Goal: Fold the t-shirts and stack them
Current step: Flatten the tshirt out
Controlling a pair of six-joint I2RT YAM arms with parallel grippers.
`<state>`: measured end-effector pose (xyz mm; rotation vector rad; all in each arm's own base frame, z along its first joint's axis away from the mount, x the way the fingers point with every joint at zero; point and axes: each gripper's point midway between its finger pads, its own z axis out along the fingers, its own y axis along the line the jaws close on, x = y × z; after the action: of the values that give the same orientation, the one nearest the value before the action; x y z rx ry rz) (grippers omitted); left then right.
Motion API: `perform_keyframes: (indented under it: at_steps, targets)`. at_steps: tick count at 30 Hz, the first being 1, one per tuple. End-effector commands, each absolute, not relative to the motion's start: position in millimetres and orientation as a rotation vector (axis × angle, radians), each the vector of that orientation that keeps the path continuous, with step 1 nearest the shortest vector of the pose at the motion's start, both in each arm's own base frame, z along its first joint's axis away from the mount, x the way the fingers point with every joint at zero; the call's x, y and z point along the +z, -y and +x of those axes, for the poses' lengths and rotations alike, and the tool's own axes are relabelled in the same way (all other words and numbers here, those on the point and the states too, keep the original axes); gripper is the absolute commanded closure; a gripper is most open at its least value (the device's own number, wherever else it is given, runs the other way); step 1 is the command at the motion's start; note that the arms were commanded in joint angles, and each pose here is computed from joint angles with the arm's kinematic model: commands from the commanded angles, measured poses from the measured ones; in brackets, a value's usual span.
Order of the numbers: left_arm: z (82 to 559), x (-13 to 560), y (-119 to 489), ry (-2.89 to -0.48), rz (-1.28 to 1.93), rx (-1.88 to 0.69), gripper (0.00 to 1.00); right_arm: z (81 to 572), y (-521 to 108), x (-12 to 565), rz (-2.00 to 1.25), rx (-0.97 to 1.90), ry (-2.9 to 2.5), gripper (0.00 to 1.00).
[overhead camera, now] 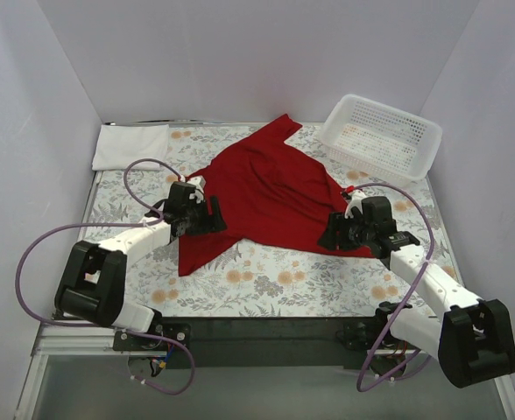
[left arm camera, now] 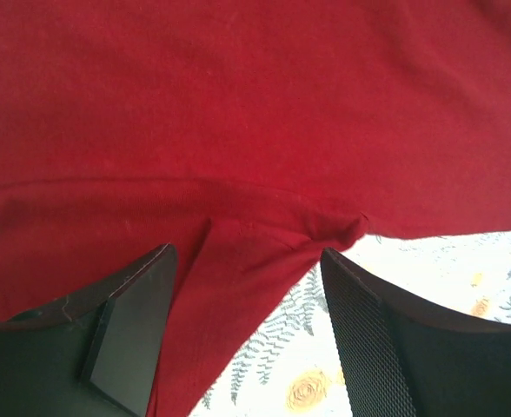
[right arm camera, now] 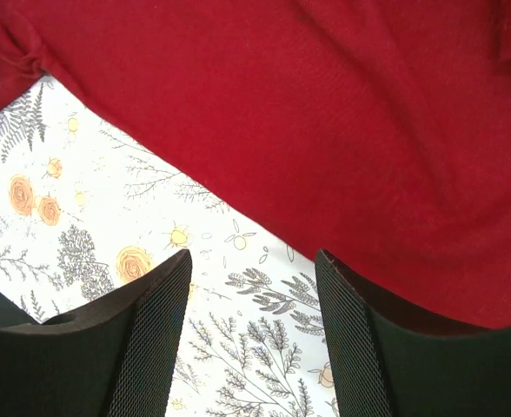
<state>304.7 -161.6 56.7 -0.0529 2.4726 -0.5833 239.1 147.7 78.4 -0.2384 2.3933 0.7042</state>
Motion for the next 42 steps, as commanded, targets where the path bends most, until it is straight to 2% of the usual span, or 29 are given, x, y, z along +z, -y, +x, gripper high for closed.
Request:
perform_keyframes:
  at_steps: [1, 9, 17, 20, 30, 32, 35, 42]
  targets:
    - [313.1, 60.9, 166.9, -2.466, 0.01, -0.585, 0.34, 235.7, -149.6, 85.4, -0.286, 0.714, -2.346, 0.33]
    - [300.2, 40.3, 175.6, -2.547, 0.04, -0.639, 0.33, 232.7, -149.8, 85.8, -0.295, 0.722, -2.335, 0.32]
    - [273.3, 66.1, 202.6, -2.513, 0.171, -0.773, 0.39, 231.4, -148.8, 85.5, -0.281, 0.72, -2.336, 0.32]
    - [255.9, 77.8, 213.6, -2.494, 0.212, -0.847, 0.45, 231.1, -148.3, 84.2, -0.277, 0.719, -2.341, 0.33]
    - [164.8, 62.2, 255.7, -2.663, 0.311, -1.056, 0.47, 229.3, -151.7, 81.0, -0.28, 0.746, -2.357, 0.33]
    - [154.3, 63.7, 259.4, -2.671, 0.334, -1.038, 0.47, 229.2, -152.3, 81.4, -0.287, 0.749, -2.355, 0.34]
    - [164.4, 80.0, 254.8, -2.628, 0.223, -0.983, 0.47, 227.7, -153.1, 80.3, -0.29, 0.758, -2.36, 0.34]
    - [214.6, 77.9, 189.6, -2.552, -0.302, -0.503, 0.46, 225.8, -158.6, 82.8, -0.296, 0.806, -2.364, 0.35]
